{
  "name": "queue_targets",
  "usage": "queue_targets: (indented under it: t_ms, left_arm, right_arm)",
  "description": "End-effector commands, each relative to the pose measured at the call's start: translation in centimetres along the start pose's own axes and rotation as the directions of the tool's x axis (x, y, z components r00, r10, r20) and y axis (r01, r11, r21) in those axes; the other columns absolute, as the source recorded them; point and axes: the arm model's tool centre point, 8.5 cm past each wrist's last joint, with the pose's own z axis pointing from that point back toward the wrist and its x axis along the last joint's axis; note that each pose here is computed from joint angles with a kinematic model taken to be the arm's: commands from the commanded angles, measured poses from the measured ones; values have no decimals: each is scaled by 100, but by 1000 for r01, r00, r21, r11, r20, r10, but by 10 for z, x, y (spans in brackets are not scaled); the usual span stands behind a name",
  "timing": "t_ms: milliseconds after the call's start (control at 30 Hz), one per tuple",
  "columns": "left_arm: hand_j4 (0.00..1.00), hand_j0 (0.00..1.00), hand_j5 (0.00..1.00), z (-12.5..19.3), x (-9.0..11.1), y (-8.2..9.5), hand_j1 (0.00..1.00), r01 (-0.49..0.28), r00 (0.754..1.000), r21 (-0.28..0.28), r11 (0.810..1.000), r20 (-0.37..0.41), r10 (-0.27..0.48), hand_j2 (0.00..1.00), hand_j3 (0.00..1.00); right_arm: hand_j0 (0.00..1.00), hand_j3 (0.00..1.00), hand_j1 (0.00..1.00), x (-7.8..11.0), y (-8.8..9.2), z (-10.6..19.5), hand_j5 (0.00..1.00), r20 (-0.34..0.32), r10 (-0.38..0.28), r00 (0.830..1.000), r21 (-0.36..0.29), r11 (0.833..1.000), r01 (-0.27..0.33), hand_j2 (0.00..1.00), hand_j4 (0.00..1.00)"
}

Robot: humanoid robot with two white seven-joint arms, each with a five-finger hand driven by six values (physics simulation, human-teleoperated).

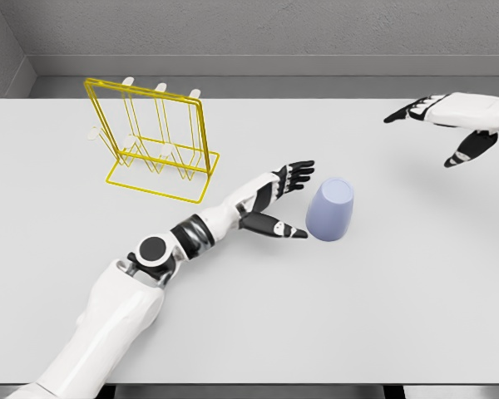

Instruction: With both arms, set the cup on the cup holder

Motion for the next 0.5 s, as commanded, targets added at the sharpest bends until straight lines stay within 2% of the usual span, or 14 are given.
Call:
queue_targets:
  t_ms: [0, 467]
  left_arm:
    - [100, 100, 100, -2, -1, -1, 100, -7, 1000, 1, 1000, 0, 7, 100, 100]
    - [100, 100, 100, -10, 0, -10, 100, -21, 1000, -15, 1000, 14, 21, 100, 100]
  right_arm:
    - [100, 100, 100, -1, -7, 4, 100, -6, -5, 1000, -29, 1000, 5, 100, 100]
    - [100, 100, 100, -2, -6, 5, 100, -8, -6, 1000, -26, 1000, 5, 100, 100]
